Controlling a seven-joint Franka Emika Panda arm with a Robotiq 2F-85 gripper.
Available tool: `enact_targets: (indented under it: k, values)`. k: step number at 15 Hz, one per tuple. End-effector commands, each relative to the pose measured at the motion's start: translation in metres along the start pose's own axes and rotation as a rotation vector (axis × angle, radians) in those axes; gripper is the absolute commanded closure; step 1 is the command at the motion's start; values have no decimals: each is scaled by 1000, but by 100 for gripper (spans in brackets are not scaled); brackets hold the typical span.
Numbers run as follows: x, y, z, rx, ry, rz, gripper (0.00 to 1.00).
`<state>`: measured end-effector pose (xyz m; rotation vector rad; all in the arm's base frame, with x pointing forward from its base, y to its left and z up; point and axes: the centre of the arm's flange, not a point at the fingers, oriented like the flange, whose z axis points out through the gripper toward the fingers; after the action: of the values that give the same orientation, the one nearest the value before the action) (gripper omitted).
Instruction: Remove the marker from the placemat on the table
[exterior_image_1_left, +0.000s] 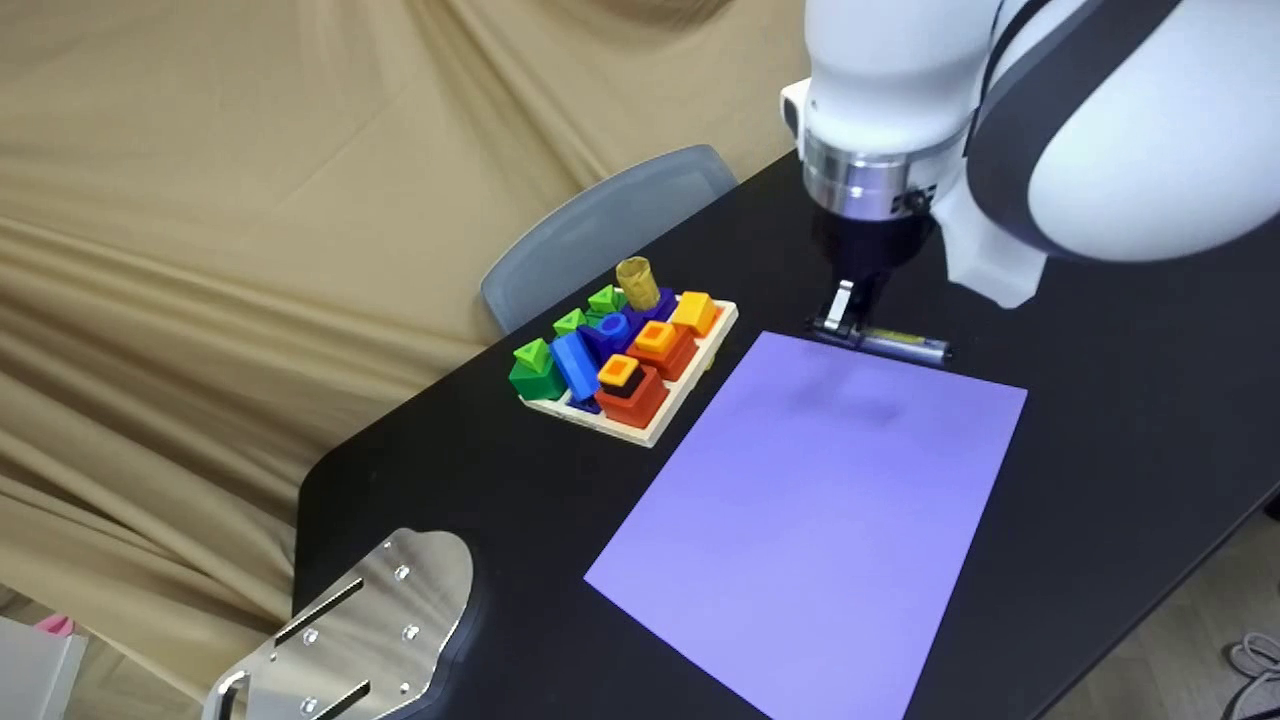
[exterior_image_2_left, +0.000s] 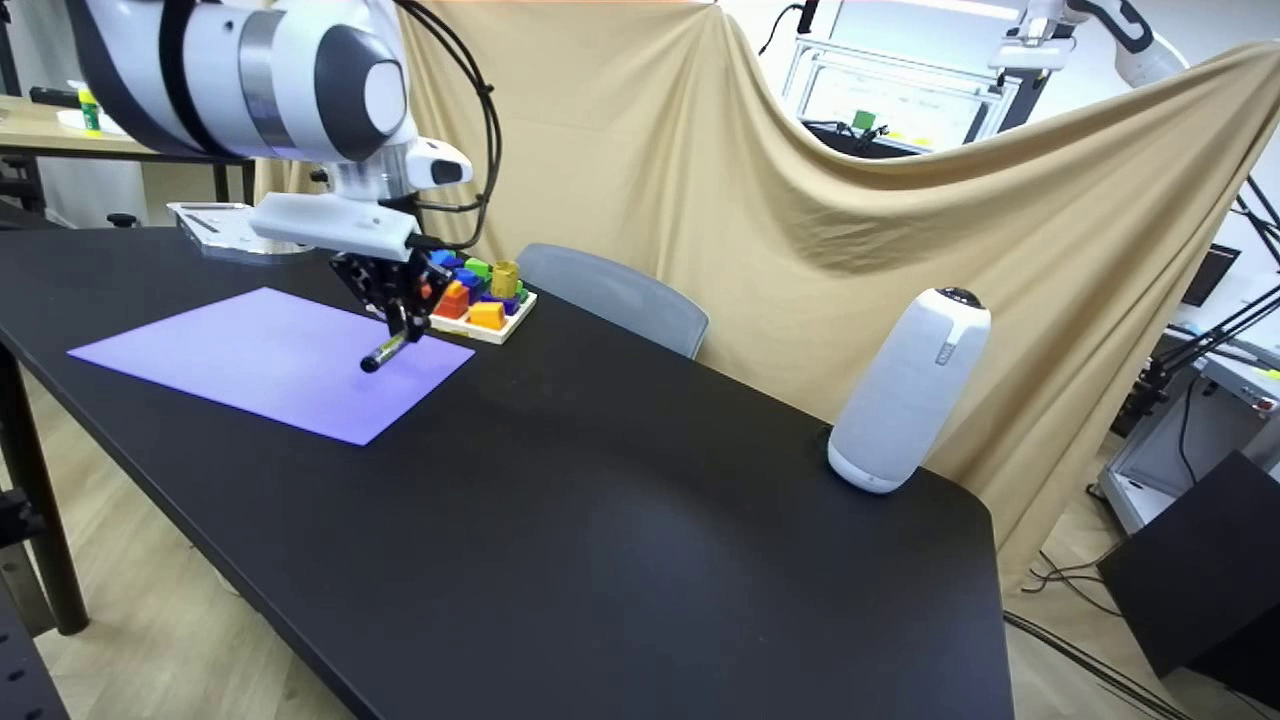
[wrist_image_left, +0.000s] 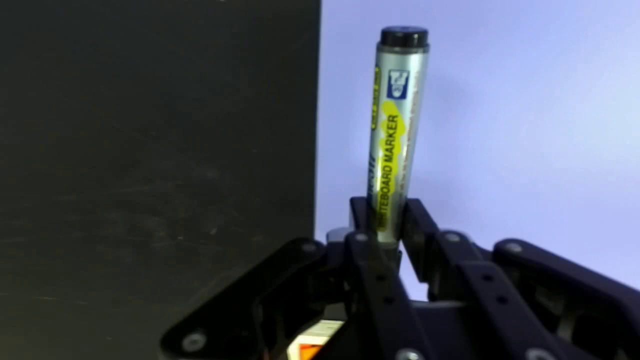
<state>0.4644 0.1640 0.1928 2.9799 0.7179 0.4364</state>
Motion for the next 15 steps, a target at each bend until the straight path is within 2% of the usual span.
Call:
enact_targets:
  k: [1, 5, 13, 14, 15]
  values:
    - [-25, 38, -21, -69, -52, 178, 95]
    - [-48, 69, -13, -65, -99, 316, 95]
    - [-62, 89, 13, -99, -81, 457, 95]
    - [-63, 91, 16, -100, -84, 463, 54]
    - [-65, 92, 18, -98, -88, 469, 53]
